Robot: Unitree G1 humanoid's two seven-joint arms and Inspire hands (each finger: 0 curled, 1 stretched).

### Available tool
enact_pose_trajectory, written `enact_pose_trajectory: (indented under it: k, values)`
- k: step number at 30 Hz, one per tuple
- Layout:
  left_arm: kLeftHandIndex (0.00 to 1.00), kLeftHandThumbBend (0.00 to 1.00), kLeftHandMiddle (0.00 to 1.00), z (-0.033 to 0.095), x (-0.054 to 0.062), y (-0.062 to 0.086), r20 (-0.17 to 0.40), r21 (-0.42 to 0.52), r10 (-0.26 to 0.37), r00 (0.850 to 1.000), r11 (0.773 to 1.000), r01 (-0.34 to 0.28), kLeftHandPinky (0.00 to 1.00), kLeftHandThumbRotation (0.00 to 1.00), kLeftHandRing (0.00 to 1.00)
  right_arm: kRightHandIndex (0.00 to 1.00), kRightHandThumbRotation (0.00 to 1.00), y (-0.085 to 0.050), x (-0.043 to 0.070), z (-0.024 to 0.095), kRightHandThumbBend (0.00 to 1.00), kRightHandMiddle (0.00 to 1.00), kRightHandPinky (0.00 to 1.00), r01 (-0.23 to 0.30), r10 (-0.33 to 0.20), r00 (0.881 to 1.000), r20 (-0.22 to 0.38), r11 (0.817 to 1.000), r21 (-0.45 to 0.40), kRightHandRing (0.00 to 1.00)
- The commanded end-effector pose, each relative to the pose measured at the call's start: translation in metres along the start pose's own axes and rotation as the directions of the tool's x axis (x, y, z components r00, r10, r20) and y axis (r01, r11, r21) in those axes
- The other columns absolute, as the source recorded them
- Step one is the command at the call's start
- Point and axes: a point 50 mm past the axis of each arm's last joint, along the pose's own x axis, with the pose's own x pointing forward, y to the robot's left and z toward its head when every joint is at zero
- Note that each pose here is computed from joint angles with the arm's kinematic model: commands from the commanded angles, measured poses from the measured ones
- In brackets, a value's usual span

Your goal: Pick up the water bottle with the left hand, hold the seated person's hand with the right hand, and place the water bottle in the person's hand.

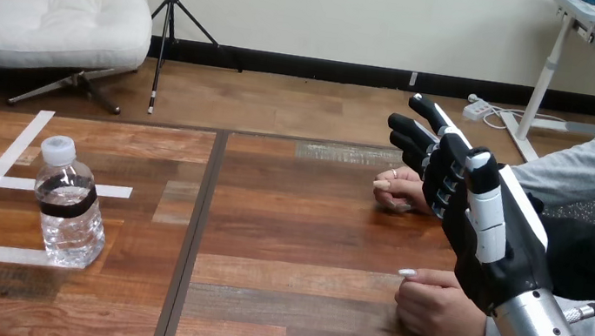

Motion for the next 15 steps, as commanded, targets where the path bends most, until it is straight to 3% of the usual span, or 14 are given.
enact_pose_trajectory:
  k: [1,15]
  values:
    - [1.00,1.00,1.00,-0.005,0.005,-0.002,-0.029,0.030,-0.014,0.999,0.999,0.015,1.00,0.85,1.00,0.96,1.00,-0.002,0.011,0.019,1.00,0.91,1.00,-0.007,0.009,0.996,0.090,1.000,-0.021,0.94]
    - [1.00,1.00,1.00,-0.020,-0.005,-0.002,-0.121,0.096,-0.010,0.993,0.995,0.022,1.00,0.86,1.00,0.95,1.00,-0.003,0.011,0.019,1.00,0.91,1.00,-0.010,0.013,0.996,0.091,1.000,-0.027,0.93]
